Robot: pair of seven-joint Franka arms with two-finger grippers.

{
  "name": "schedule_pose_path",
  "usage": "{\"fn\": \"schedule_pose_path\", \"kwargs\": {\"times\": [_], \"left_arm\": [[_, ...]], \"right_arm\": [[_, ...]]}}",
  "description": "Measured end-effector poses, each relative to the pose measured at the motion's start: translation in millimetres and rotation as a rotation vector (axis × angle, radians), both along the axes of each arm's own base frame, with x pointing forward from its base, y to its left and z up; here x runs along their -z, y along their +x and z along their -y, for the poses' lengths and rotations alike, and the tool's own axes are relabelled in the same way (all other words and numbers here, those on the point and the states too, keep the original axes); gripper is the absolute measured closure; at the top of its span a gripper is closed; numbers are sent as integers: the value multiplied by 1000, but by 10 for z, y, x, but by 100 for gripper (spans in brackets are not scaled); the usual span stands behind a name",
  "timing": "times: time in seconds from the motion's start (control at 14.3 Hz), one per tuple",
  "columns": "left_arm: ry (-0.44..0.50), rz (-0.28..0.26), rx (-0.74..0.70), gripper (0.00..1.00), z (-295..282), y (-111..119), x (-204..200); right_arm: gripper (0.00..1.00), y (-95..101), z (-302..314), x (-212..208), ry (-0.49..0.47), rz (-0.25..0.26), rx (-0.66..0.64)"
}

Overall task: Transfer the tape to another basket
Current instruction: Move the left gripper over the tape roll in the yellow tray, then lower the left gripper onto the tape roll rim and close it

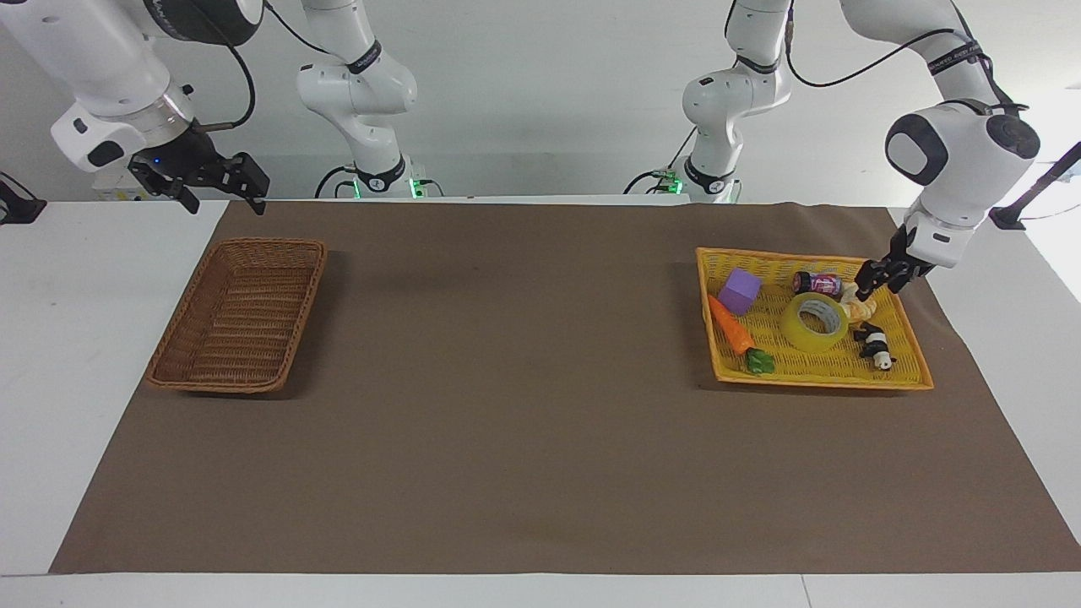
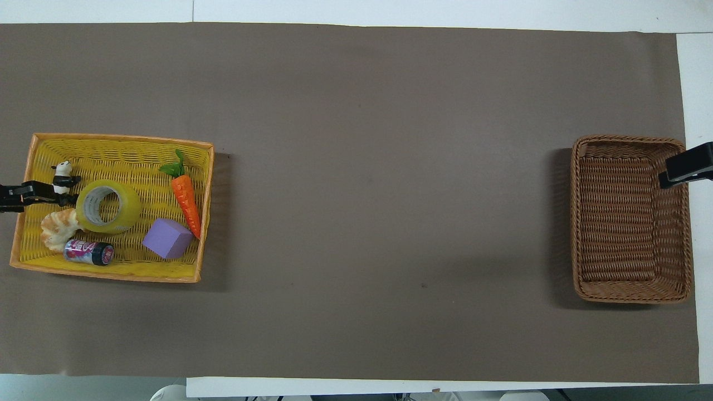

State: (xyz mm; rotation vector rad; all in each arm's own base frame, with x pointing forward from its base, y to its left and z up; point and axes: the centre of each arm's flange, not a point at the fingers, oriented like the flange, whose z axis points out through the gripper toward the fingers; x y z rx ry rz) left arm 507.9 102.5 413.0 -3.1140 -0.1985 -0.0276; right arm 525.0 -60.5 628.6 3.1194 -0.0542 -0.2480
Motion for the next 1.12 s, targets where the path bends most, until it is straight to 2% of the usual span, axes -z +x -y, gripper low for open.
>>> {"fn": "schedule_pose_path", "kwargs": {"times": [0.35,0.56,1.12], "left_arm": [[-11,-55,24,29,98,6,305],[-19,-83,89,29,114,-25,490],[-20,-84,201,29,291,-29,600]], "right_arm": [[1,0,0,0,0,0,0],[1,0,0,0,0,0,0],[1,0,0,0,0,0,0]]}}
